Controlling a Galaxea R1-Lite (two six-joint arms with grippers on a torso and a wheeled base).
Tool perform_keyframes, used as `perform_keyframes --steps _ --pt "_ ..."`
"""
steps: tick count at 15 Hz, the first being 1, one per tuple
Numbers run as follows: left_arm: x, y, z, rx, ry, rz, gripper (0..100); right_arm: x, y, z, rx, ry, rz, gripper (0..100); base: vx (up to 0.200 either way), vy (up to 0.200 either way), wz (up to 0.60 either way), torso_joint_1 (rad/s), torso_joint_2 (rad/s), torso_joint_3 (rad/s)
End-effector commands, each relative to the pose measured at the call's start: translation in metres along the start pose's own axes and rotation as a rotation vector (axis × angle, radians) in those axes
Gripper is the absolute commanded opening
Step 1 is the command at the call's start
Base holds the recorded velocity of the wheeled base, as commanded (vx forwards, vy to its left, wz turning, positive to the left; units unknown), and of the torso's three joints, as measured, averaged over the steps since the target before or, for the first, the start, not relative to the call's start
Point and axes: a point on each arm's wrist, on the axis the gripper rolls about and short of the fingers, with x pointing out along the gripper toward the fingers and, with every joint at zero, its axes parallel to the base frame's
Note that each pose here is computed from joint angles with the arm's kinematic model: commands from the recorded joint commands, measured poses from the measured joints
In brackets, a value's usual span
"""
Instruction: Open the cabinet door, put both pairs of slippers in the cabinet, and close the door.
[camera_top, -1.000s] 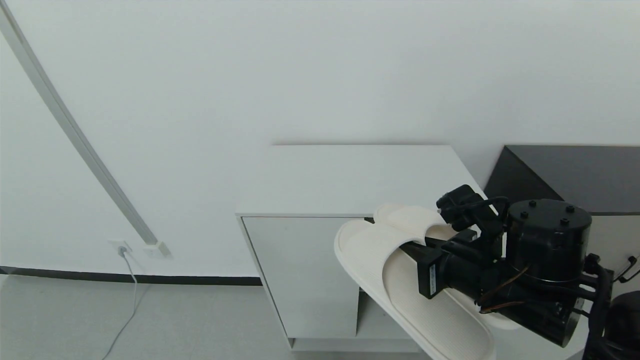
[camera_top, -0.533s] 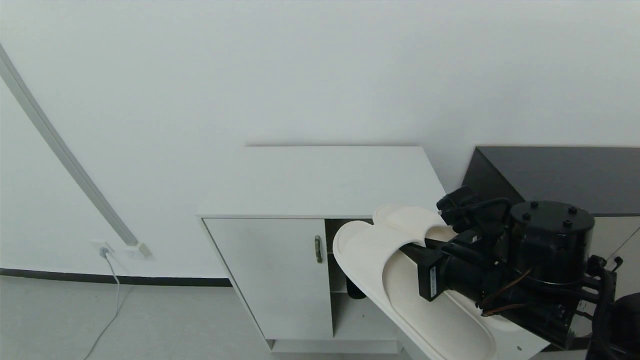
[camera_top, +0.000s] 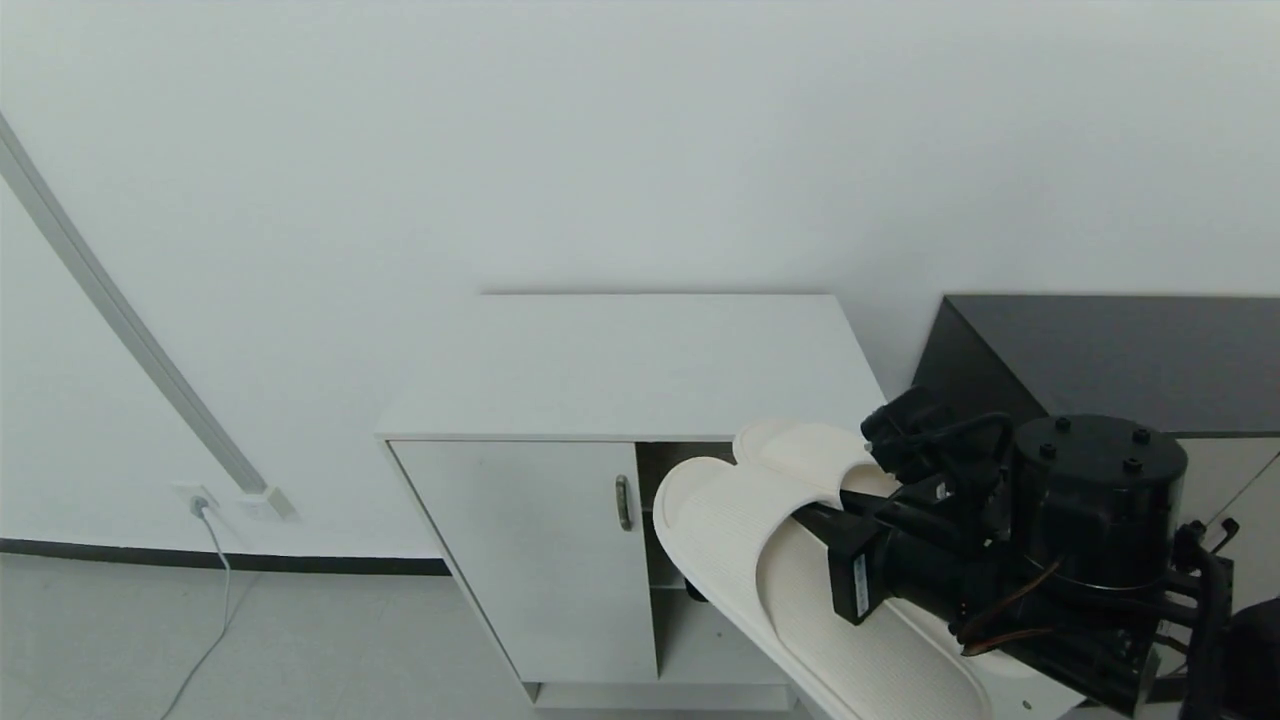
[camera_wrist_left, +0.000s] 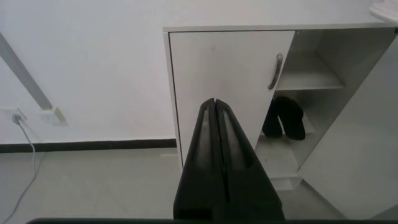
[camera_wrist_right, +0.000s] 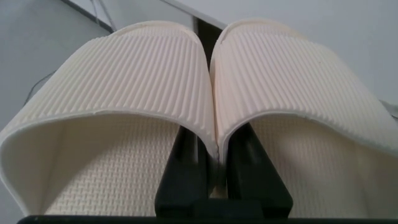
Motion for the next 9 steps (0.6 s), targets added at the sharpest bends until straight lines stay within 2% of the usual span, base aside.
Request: perform_keyframes --steps 1,9 --pt "0.0000 0.0000 -0.0001 0.000 0.000 0.000 0 0.0013 -0.0002 -0.0007 0.003 -0.002 0.001 0 0.000 0.000 0.00 0.000 0.00 0.000" --pt "-0.0001 0.0000 0.0003 0.000 -0.001 0.000 0 0.0074 0.0017 -0.0073 0.000 0.017 0.001 0 0.000 0.000 0.00 0.000 0.00 0.000"
